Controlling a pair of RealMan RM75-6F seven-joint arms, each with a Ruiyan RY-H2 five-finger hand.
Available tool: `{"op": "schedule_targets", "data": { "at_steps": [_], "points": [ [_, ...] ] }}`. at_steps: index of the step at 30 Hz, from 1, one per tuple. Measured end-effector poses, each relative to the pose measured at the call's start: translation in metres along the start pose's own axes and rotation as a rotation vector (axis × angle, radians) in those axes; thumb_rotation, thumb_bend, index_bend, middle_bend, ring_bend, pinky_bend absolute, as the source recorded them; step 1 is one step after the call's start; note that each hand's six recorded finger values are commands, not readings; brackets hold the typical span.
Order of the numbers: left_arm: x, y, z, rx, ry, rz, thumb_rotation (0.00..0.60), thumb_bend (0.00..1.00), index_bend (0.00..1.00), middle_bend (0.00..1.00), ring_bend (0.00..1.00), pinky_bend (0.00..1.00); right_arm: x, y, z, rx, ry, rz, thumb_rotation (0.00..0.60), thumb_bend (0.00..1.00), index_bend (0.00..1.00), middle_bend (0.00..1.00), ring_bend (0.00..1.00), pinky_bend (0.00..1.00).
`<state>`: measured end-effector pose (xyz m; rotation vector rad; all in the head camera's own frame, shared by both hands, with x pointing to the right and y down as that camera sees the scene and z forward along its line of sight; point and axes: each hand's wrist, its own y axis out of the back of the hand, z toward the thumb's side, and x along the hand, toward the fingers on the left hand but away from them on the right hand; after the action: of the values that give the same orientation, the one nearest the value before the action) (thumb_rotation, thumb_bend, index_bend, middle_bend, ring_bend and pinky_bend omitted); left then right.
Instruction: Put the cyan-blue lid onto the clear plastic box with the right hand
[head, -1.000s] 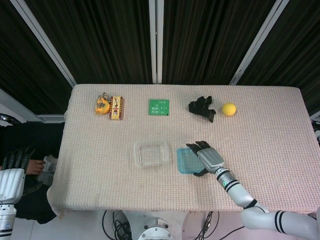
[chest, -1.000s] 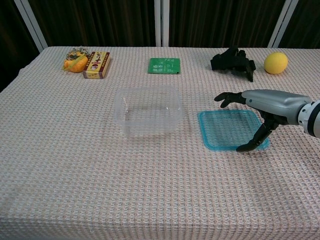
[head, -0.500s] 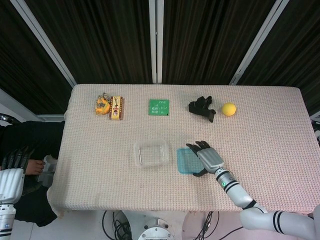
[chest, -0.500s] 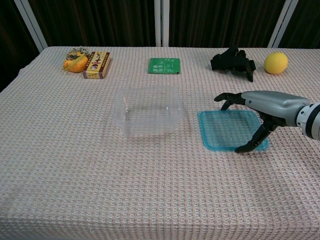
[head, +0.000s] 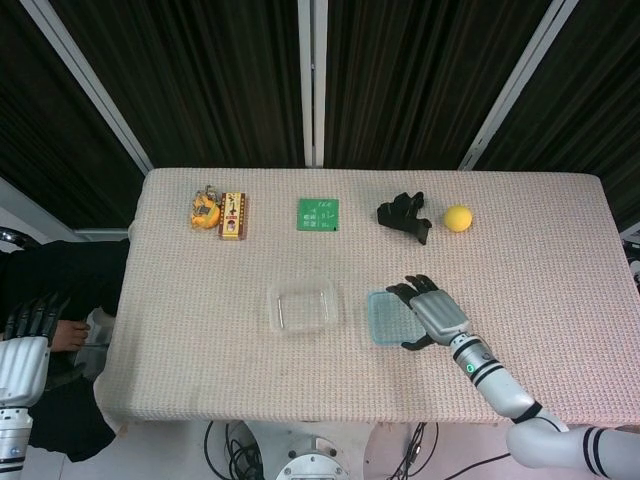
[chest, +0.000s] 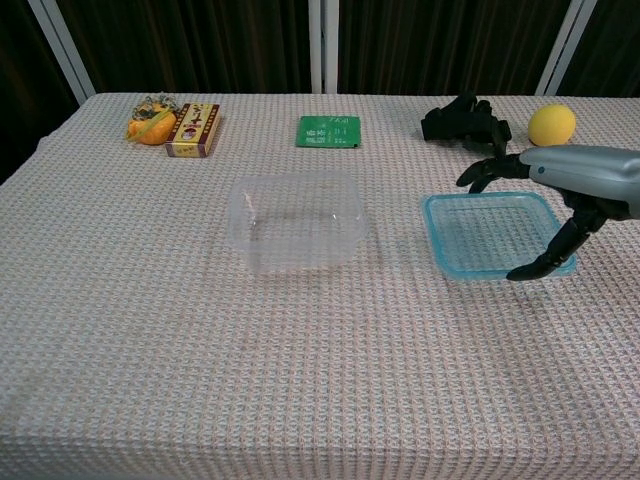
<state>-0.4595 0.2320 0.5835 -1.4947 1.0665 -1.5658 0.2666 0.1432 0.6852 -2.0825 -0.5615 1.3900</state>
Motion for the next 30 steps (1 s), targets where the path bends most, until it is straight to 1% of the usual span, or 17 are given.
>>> {"op": "schedule_targets", "data": {
  "at_steps": [3, 6, 10, 15, 20, 25, 30],
  "points": [
    [0.0, 0.002, 0.002, 0.004, -0.003, 0.004, 0.6, 0.05, 0.09, 0.02, 0.0, 0.0, 0.008, 0.022, 0.003, -0.038, 0.024, -0.017, 0.6, 0.1, 0.15, 0.32, 0.0, 0.0],
    [-0.002, 0.004, 0.003, 0.006, -0.003, 0.009, 0.6, 0.05, 0.09, 0.02, 0.0, 0.0, 0.001, 0.045, 0.021, -0.058, 0.074, -0.043, 0.6, 0.1, 0.15, 0.32, 0.0, 0.0],
    [-0.004, 0.005, 0.004, 0.006, 0.0, 0.012, 0.6, 0.05, 0.09, 0.02, 0.0, 0.0, -0.017, 0.056, 0.046, -0.058, 0.122, -0.043, 0.6, 0.1, 0.15, 0.32, 0.0, 0.0],
    [-0.004, 0.007, 0.005, 0.009, -0.001, 0.017, 0.6, 0.05, 0.09, 0.02, 0.0, 0.0, -0.04, 0.055, 0.079, -0.086, 0.154, -0.01, 0.6, 0.1, 0.15, 0.32, 0.0, 0.0],
    [-0.001, 0.005, 0.004, 0.007, -0.009, 0.01, 0.6, 0.05, 0.09, 0.02, 0.0, 0.0, -0.063, 0.045, 0.114, -0.106, 0.167, 0.045, 0.6, 0.1, 0.15, 0.31, 0.0, 0.0],
    [0.001, 0.003, 0.003, 0.002, -0.013, 0.008, 0.6, 0.05, 0.09, 0.02, 0.0, 0.0, -0.081, 0.034, 0.146, -0.089, 0.166, 0.084, 0.6, 0.11, 0.15, 0.31, 0.0, 0.0],
    [0.001, 0.001, 0.002, -0.006, -0.014, 0.006, 0.6, 0.05, 0.09, 0.02, 0.0, 0.0, -0.092, 0.027, 0.167, -0.048, 0.145, 0.087, 0.6, 0.11, 0.15, 0.31, 0.0, 0.0]
  ]
}}
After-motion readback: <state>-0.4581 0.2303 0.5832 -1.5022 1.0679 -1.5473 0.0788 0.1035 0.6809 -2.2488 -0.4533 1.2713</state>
